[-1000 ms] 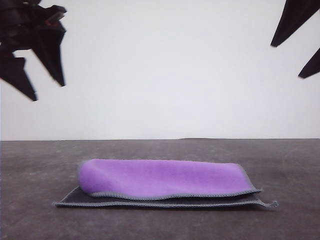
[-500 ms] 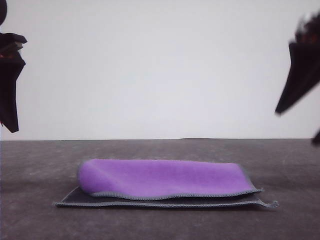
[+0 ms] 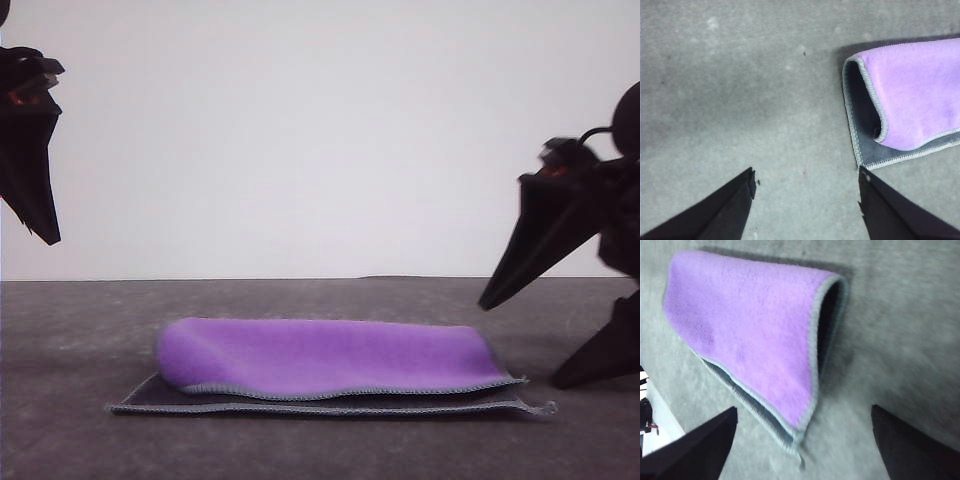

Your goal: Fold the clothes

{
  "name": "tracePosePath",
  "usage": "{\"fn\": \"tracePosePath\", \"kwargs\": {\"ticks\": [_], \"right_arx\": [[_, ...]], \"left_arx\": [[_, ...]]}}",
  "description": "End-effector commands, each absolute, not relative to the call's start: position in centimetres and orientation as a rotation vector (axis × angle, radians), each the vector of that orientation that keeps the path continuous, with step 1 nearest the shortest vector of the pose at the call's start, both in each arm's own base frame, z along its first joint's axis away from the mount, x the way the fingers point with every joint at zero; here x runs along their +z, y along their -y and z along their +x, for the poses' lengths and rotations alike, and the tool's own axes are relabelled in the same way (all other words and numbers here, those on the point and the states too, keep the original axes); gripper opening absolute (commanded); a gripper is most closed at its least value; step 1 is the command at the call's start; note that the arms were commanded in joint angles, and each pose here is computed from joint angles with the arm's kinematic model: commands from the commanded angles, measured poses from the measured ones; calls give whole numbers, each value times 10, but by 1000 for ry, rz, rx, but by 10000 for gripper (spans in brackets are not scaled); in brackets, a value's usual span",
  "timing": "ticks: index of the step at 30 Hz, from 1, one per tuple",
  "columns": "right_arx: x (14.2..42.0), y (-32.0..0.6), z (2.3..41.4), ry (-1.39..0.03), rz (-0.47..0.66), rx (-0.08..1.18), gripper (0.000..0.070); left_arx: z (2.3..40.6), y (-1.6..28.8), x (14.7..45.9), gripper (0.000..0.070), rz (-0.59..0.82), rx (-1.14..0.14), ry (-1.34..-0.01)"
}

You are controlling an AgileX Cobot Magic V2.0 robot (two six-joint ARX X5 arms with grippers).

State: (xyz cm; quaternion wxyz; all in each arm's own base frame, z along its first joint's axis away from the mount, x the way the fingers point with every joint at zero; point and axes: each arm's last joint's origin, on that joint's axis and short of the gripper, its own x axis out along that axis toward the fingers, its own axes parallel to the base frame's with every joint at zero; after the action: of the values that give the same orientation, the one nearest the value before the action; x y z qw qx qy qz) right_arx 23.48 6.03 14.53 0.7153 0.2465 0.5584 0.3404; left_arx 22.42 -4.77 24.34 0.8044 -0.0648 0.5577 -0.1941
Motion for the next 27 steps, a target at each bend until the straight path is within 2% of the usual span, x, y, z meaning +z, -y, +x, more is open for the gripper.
{"fn": "tracePosePath", "kwargs": {"ticks": [1, 4, 10, 13, 16, 23, 27], "right_arx": [[140, -64, 239, -1261, 572, 735, 514], [134, -71, 242, -1272, 587, 739, 476], [129, -85, 243, -1284, 582, 774, 468], [129, -88, 242, -1292, 581, 779, 431], [129, -90, 242, -1296, 581, 781, 348], [130, -93, 243, -1274, 567, 802, 72], [131, -96, 244, -1252, 556, 822, 28]], "left_arx": [[227, 49, 245, 396, -142, -413, -1189], [227, 49, 245, 396, -140, -414, -1183], [228, 49, 245, 396, -140, -416, -1172], [228, 49, 245, 396, -140, -416, -1171], [228, 49, 245, 396, -140, -416, -1171], [228, 49, 245, 396, -141, -416, -1171], [228, 49, 245, 396, -141, -416, -1171]]}}
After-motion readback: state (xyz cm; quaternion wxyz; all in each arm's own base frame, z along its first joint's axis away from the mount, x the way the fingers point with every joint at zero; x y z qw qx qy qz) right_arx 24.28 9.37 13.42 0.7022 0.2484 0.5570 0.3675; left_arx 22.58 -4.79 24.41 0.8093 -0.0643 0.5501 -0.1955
